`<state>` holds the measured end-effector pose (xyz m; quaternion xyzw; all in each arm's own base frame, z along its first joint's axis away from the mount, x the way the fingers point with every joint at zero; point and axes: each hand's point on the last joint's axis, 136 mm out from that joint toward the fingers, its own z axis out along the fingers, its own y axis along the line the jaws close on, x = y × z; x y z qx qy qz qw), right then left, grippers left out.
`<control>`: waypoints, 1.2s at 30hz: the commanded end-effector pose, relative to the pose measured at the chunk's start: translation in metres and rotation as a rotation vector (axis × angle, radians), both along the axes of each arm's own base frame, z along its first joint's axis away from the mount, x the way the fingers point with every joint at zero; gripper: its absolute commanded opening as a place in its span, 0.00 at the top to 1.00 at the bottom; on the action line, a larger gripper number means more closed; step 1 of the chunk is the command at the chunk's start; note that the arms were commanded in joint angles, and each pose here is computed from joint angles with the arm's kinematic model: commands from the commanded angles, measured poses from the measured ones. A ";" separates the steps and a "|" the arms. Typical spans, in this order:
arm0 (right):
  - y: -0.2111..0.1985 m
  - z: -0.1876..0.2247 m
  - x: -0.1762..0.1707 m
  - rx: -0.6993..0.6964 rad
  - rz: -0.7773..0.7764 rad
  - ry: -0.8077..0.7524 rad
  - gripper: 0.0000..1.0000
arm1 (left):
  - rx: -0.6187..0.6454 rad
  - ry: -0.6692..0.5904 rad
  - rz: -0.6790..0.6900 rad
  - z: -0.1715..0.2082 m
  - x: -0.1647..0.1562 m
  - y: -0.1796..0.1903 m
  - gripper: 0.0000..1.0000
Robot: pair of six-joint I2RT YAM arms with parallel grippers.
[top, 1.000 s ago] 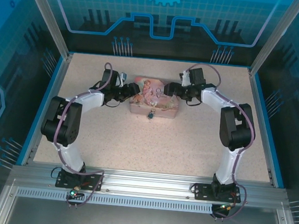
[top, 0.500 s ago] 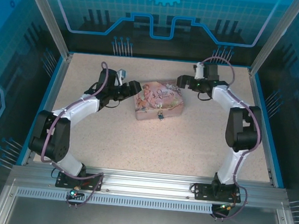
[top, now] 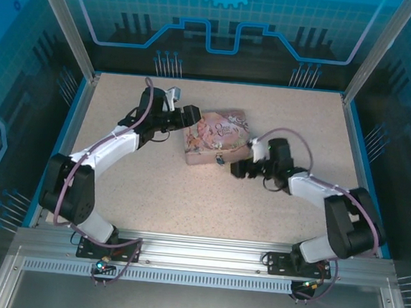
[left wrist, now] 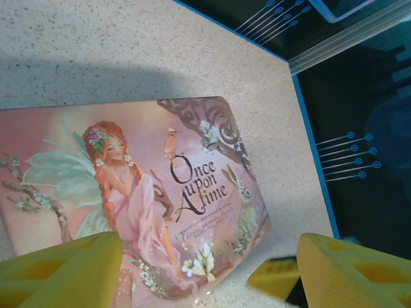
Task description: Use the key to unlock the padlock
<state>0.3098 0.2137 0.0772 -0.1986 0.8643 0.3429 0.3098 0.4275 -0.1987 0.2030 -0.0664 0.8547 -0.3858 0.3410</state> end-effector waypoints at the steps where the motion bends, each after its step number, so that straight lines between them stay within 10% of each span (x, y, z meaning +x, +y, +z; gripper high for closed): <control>1: 0.025 0.005 0.013 0.047 0.060 -0.165 0.32 | 0.015 0.002 -0.021 -0.009 0.010 -0.004 0.27; 22: 0.052 -0.027 0.049 -0.069 0.059 -0.272 0.36 | 0.060 0.112 0.109 -0.063 0.020 0.027 0.23; 36: 0.062 -0.042 0.045 -0.043 0.116 -0.221 0.63 | 0.047 0.134 0.120 -0.074 0.021 0.026 0.25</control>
